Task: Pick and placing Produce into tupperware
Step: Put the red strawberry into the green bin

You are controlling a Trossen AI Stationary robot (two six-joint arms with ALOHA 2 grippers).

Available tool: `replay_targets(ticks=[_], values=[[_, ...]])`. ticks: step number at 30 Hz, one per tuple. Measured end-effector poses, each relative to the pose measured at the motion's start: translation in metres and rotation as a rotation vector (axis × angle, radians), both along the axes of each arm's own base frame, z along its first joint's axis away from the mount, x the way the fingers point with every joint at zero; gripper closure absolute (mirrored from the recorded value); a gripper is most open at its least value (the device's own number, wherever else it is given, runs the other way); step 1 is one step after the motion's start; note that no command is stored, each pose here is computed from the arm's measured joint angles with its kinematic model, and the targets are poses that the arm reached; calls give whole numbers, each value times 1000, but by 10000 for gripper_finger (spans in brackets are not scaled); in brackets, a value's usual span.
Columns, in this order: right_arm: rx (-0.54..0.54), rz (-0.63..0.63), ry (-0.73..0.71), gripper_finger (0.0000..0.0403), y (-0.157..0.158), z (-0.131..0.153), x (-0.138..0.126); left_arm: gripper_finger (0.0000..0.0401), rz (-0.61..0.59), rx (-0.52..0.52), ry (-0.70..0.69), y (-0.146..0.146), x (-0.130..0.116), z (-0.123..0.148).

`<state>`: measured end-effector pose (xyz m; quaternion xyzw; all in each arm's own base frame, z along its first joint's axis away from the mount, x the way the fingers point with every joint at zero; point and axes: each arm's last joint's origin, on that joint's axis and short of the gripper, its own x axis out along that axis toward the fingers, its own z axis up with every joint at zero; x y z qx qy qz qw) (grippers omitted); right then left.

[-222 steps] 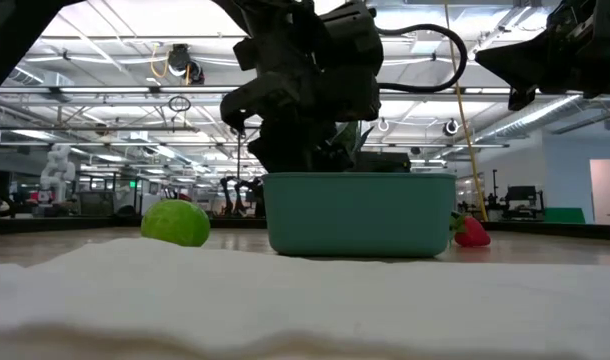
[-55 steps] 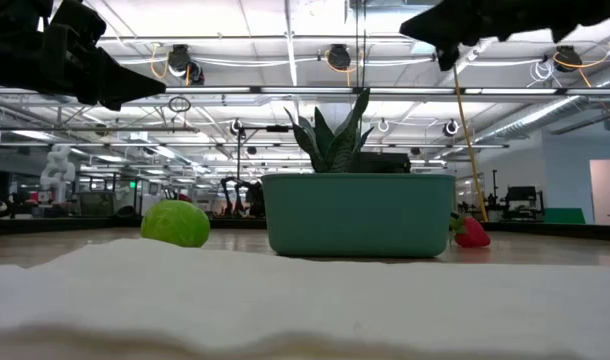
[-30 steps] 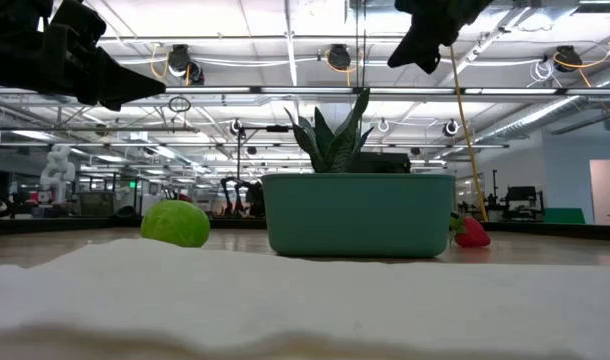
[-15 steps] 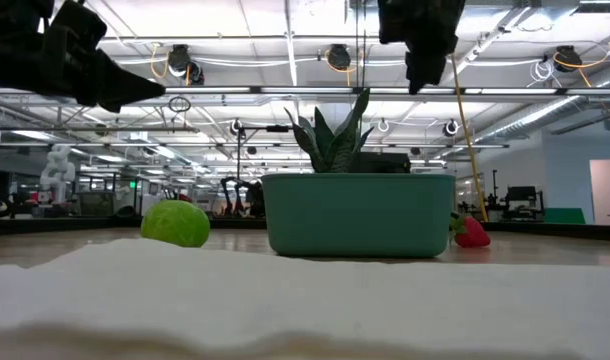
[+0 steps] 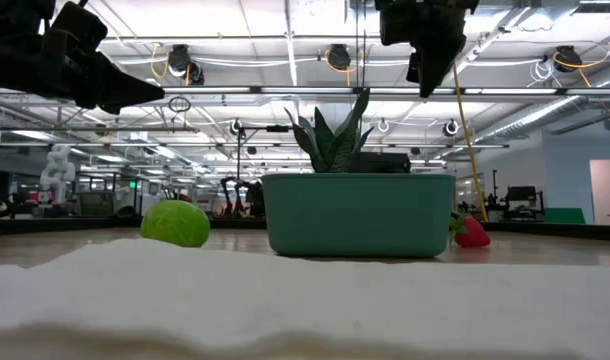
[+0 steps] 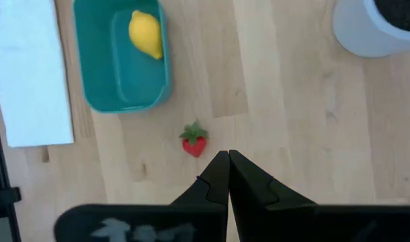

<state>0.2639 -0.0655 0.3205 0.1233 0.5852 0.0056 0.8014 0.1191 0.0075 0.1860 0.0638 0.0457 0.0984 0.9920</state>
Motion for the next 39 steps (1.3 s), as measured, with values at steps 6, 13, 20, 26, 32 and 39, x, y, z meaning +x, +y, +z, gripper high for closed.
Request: replay_targets(ticks=[6,13,20,26,32,39], values=[[-1,14,1,400,2,0,0,375,0,0,0,0,0,0],[1,6,4,379,2,0,0,375,0,0,0,0,0,0],[9,8,36,277,3,-1,-3,375,0,0,1,0,0,0],[6,41,29,152,11,-1,0,375,0,0,8,0,0,-1],[-25,4,26,71,20,-7,5,375,0,0,21,0,0,-2],[-4,-6,73,53,34,-31,6,375,0,-4,29,0,0,-3]])
